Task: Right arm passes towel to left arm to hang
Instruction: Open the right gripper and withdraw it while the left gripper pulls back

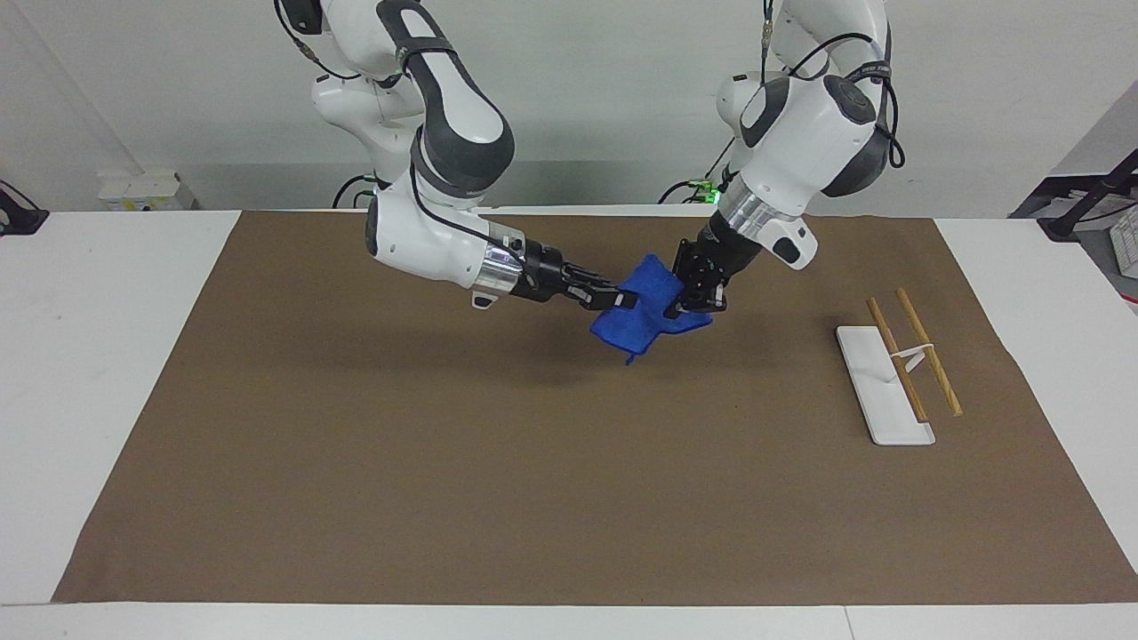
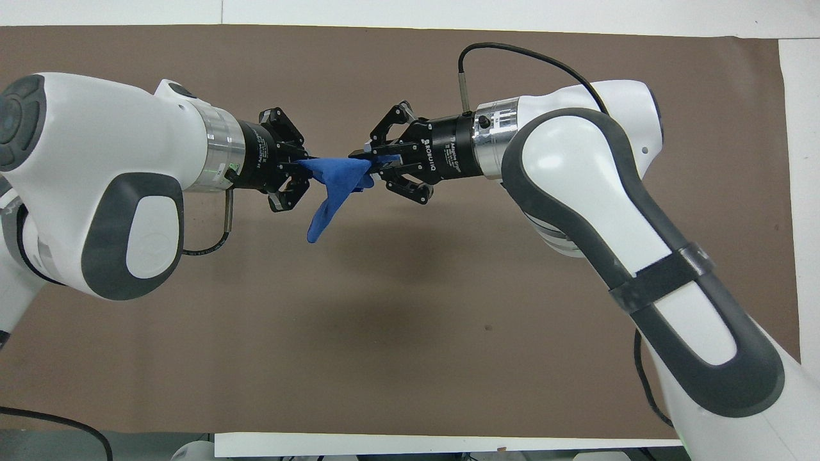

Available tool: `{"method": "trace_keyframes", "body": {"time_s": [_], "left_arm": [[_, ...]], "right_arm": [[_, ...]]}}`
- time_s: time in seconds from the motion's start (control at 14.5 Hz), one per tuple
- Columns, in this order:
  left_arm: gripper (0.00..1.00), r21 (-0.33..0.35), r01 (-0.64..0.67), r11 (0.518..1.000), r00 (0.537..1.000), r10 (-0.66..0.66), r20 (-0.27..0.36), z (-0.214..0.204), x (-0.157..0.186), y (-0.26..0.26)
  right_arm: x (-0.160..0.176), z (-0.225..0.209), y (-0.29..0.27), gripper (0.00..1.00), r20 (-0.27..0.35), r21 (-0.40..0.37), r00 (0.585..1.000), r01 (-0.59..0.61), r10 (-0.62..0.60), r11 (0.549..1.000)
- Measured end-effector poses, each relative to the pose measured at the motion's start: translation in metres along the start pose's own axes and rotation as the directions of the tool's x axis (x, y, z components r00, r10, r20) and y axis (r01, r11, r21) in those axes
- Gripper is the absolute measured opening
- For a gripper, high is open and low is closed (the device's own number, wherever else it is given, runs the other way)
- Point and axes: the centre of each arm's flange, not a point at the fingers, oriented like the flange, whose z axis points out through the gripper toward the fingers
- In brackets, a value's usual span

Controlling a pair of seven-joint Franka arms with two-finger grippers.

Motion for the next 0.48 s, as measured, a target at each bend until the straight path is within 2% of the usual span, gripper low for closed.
{"method": "trace_keyframes", "body": {"time_s": [0.07,0.14,0.34,0.48], "left_arm": [[0.04,0.003,0.006,1.0,1.0,-0.006,0.002,0.0,0.002,0.001],[0.03,0.006,0.01,1.0,1.0,-0.01,0.002,-0.001,0.003,0.001],[0.03,0.004,0.021,1.0,1.0,-0.021,0.0,-0.003,0.009,0.005],[0.03,-0.004,0.039,0.999,0.999,-0.039,-0.003,-0.007,0.02,0.011]], "right_arm": [[0.0,0.0,0.0,0.25,0.0,0.0,1.0,0.0,0.0,1.0],[0.0,0.0,0.0,0.31,-0.001,0.001,1.0,0.0,0.0,1.0],[0.0,-0.002,-0.001,0.65,-0.005,0.002,1.0,0.007,-0.007,1.0],[0.004,-0.009,-0.001,0.85,-0.054,-0.038,0.996,0.075,-0.077,0.996]]}}
